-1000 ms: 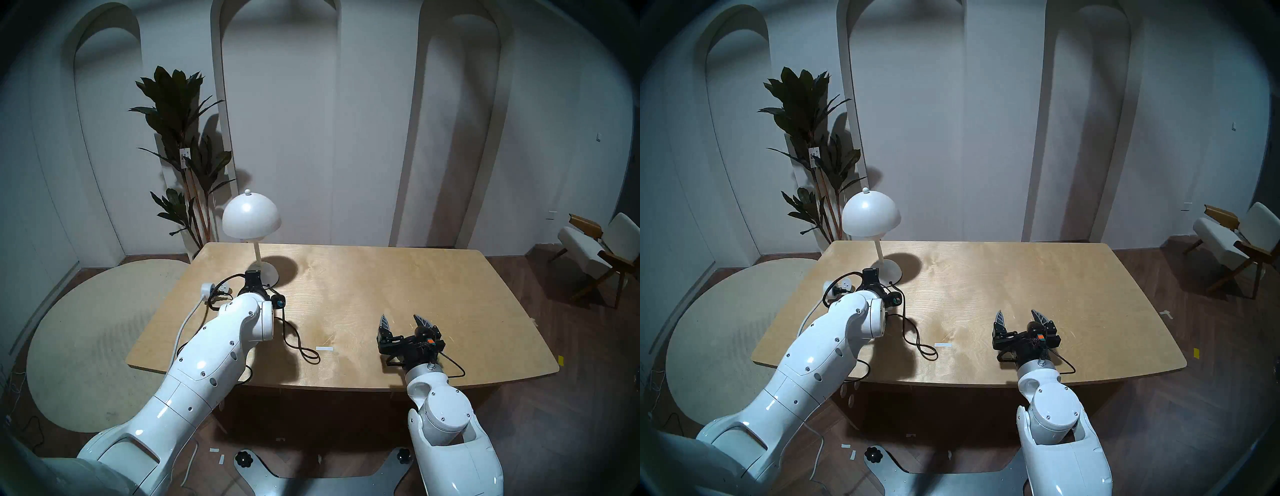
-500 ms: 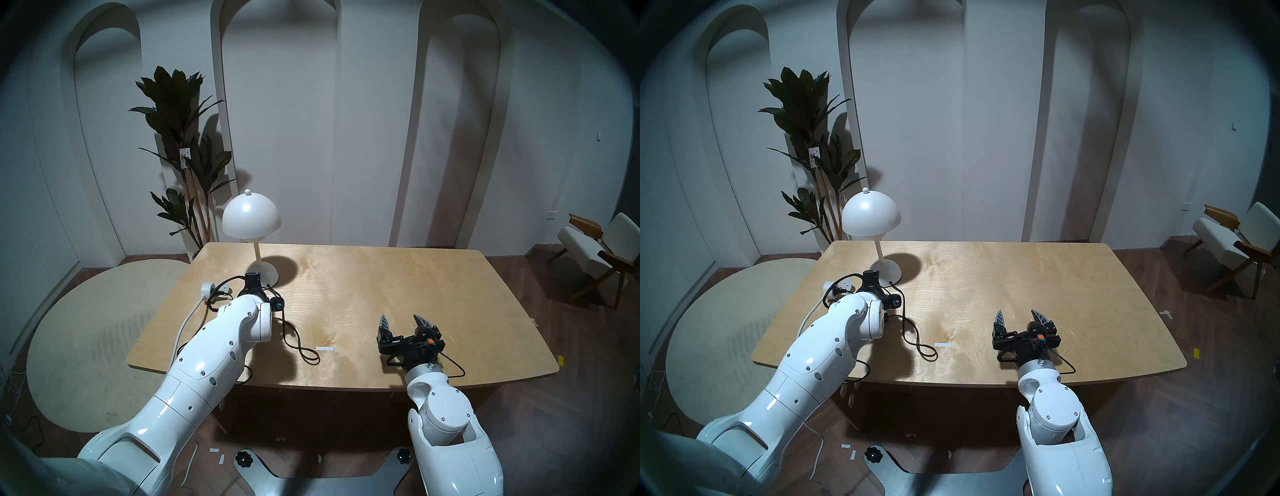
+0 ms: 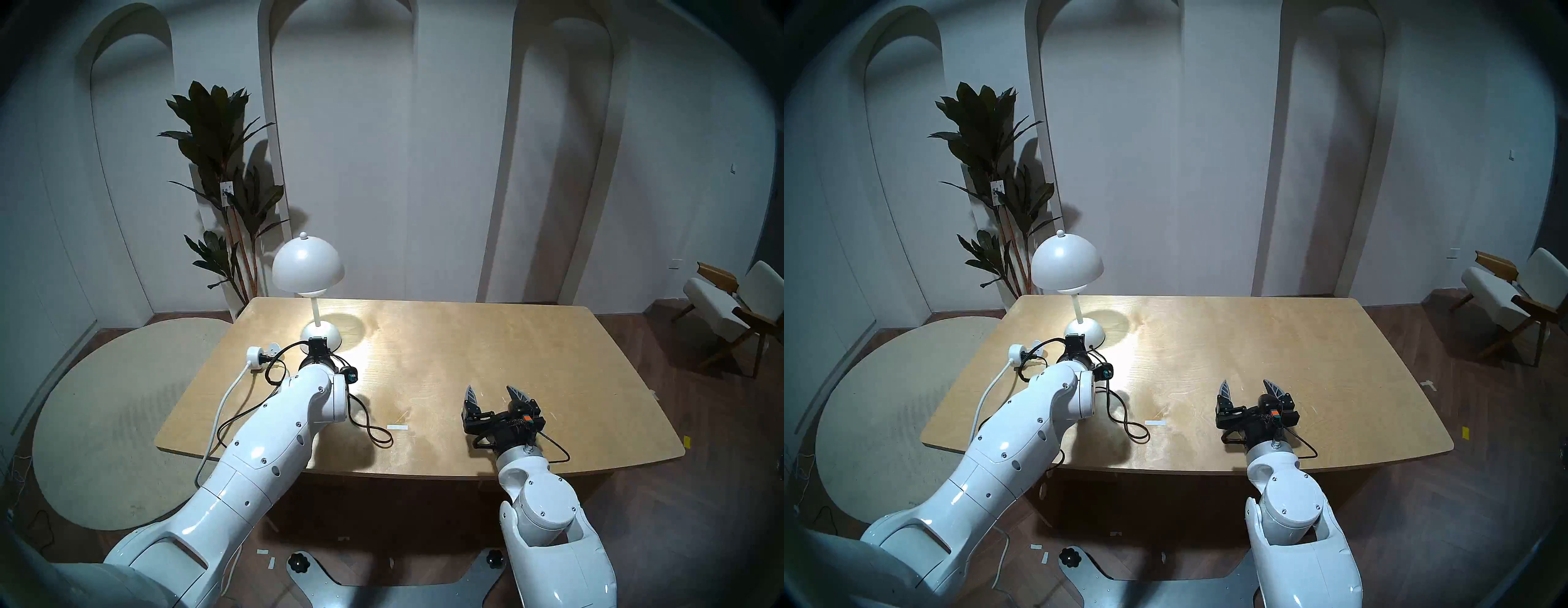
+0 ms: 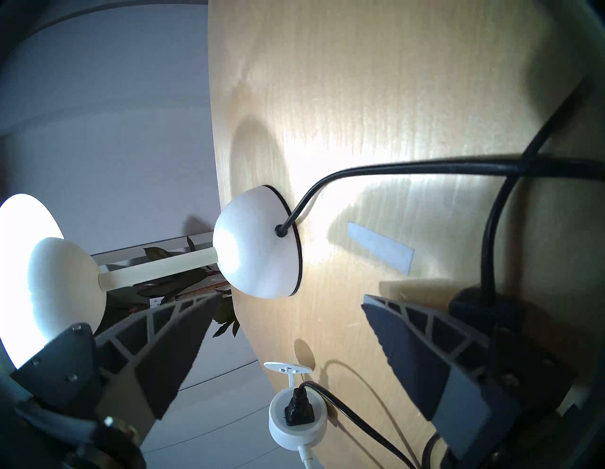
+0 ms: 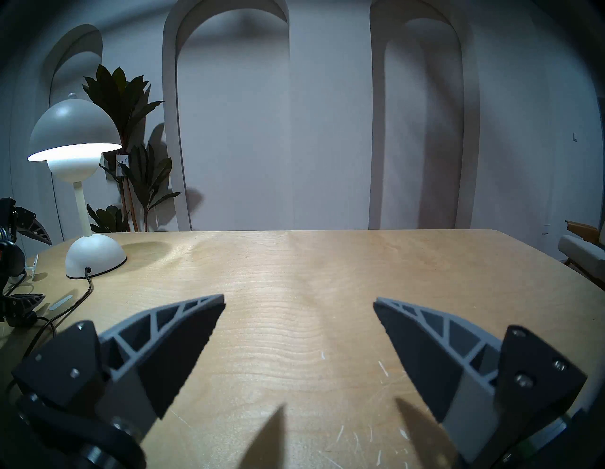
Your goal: Turn on the table lamp by pressing the switch
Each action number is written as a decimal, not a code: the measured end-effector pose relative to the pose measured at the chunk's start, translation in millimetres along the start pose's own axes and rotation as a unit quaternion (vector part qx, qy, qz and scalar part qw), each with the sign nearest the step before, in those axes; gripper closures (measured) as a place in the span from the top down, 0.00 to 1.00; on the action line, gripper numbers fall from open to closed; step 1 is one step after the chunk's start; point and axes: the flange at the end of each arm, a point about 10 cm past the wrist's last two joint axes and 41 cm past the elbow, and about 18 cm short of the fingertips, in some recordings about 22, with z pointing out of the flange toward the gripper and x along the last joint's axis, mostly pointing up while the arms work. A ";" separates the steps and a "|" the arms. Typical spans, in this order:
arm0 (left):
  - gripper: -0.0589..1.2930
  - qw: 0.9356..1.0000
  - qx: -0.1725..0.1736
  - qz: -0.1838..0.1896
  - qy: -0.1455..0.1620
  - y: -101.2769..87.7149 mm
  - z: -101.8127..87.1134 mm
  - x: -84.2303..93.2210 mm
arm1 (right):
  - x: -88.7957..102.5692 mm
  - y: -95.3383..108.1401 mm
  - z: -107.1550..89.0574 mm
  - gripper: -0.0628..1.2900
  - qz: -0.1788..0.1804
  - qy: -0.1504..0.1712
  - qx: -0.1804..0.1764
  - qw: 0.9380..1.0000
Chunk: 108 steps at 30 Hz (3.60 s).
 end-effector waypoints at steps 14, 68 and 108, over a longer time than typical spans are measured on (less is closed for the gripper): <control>0.93 0.987 0.063 -0.143 -0.034 -51.1 0.1 -38.3 | -0.9 0.0 0.1 0.95 0.000 -0.001 0.000 1.000; 0.93 0.728 0.090 -0.652 0.193 -106.1 -144.3 -37.3 | -1.5 0.0 0.4 0.95 0.000 -0.002 0.000 1.000; 0.93 0.714 0.112 -0.665 0.186 -68.2 -157.6 -47.7 | -0.8 0.0 0.1 0.95 0.000 -0.001 0.000 1.000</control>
